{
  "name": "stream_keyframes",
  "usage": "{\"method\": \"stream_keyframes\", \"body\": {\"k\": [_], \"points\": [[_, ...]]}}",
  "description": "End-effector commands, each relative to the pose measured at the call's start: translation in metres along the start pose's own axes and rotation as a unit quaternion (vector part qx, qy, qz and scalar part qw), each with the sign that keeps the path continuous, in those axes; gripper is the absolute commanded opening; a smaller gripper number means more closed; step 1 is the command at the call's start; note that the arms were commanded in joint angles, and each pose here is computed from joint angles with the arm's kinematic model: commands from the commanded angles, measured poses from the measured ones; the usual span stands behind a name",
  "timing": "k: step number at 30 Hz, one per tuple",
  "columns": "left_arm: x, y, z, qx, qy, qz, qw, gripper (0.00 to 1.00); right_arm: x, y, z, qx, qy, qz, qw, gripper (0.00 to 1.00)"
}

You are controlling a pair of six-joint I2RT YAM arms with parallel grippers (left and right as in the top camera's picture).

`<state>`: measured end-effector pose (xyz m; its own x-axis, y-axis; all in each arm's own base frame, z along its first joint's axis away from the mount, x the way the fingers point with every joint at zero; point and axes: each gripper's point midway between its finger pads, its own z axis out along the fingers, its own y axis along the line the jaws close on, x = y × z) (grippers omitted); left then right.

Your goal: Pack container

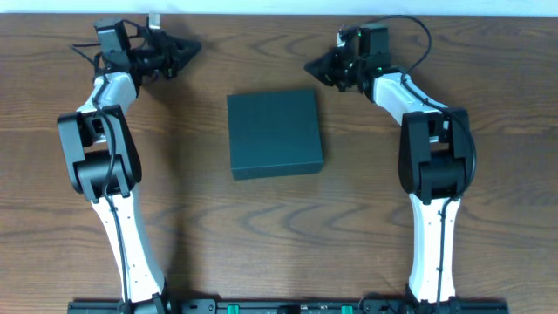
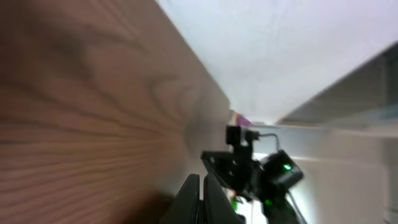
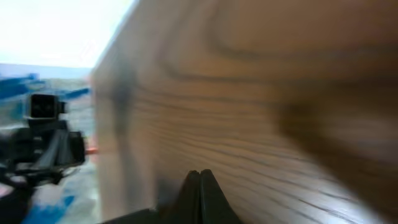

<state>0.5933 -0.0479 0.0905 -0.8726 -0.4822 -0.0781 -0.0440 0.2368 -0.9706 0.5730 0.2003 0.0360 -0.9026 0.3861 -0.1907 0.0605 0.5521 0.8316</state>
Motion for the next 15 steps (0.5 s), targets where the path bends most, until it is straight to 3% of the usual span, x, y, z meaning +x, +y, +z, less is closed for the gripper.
{"method": "stream_keyframes", "body": {"k": [1, 4, 8, 11, 15], "points": [[-0.004, 0.008, 0.007, -0.047, -0.023, 0.078, 0.996, 0.05, 0.000, -0.017, 0.003, 0.045, -0.009, -0.065, 0.997, 0.02], [0.006, 0.022, 0.015, -0.116, -0.024, 0.100, 0.988, 0.06, 0.002, -0.030, 0.001, 0.077, -0.010, -0.074, 0.994, 0.02], [0.019, 0.020, 0.016, -0.234, -0.014, 0.164, 0.958, 0.06, 0.006, -0.049, -0.003, 0.129, -0.007, -0.075, 0.989, 0.02], [0.022, -0.001, 0.012, -0.293, -0.007, 0.209, 0.933, 0.06, -0.003, -0.032, -0.007, 0.119, -0.017, -0.087, 0.989, 0.02], [0.018, -0.038, 0.002, -0.316, -0.013, 0.233, 0.920, 0.06, -0.029, 0.018, -0.033, 0.119, -0.040, -0.150, 0.981, 0.02]]}}
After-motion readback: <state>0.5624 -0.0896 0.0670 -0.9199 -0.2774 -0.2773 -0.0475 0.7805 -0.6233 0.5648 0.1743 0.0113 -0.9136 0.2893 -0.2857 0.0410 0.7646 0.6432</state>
